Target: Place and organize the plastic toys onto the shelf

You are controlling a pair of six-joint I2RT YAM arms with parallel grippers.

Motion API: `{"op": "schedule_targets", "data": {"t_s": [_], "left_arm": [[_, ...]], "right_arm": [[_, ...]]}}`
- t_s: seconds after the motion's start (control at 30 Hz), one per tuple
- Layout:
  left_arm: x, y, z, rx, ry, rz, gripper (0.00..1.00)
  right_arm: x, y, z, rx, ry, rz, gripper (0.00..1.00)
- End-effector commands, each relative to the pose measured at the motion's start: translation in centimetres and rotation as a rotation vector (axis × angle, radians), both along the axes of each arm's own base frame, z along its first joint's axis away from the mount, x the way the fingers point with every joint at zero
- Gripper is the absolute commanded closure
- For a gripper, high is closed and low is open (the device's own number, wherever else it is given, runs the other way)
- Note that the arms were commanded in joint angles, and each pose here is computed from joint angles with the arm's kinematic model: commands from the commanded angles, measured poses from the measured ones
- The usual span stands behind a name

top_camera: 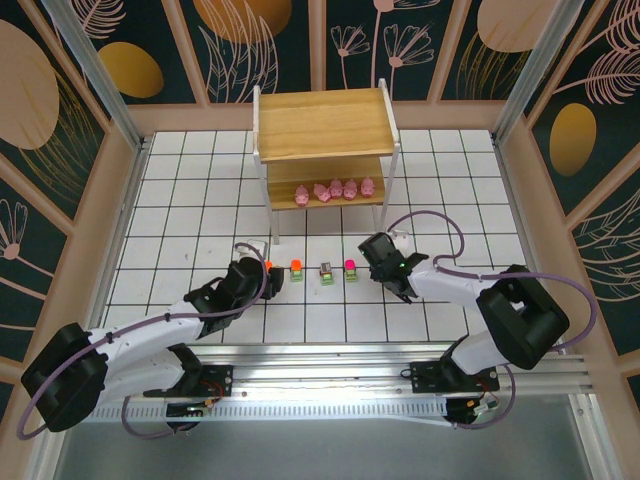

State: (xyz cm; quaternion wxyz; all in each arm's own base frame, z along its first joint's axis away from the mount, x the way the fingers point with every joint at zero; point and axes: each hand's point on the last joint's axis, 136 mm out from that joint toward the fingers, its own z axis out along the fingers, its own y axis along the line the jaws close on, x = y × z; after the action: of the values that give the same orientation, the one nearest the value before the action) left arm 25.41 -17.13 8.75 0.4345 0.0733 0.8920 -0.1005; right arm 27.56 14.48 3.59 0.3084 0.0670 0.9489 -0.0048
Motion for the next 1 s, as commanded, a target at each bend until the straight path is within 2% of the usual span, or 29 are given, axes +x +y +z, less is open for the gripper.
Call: {"op": "schedule_targets", "data": {"t_s": [0.0,0.07,0.6,0.97], "left_arm": [[0.1,-0.1,0.3,-0.012,-0.014,-0.012,0.28],[0.1,-0.1,0.3,-0.012,-0.012,-0.013,0.28],[0.2,0.0,0.2,-0.015,-0.008,-0.009,0.28],[0.8,0.8,-0.2,-0.025,0.021,0.026,0.29]], "right_arm": [[0.4,0.2,0.3,0.009,-0.009,-0.003,0.75],[0.4,0.2,0.5,0.010,-0.014,-0.003,0.79],[-0.4,2.4,6.8,0.014,-0.106,0.083,0.84],[-0.3,5.3,15.1,0.005,-0.227,0.163,0.85]]}}
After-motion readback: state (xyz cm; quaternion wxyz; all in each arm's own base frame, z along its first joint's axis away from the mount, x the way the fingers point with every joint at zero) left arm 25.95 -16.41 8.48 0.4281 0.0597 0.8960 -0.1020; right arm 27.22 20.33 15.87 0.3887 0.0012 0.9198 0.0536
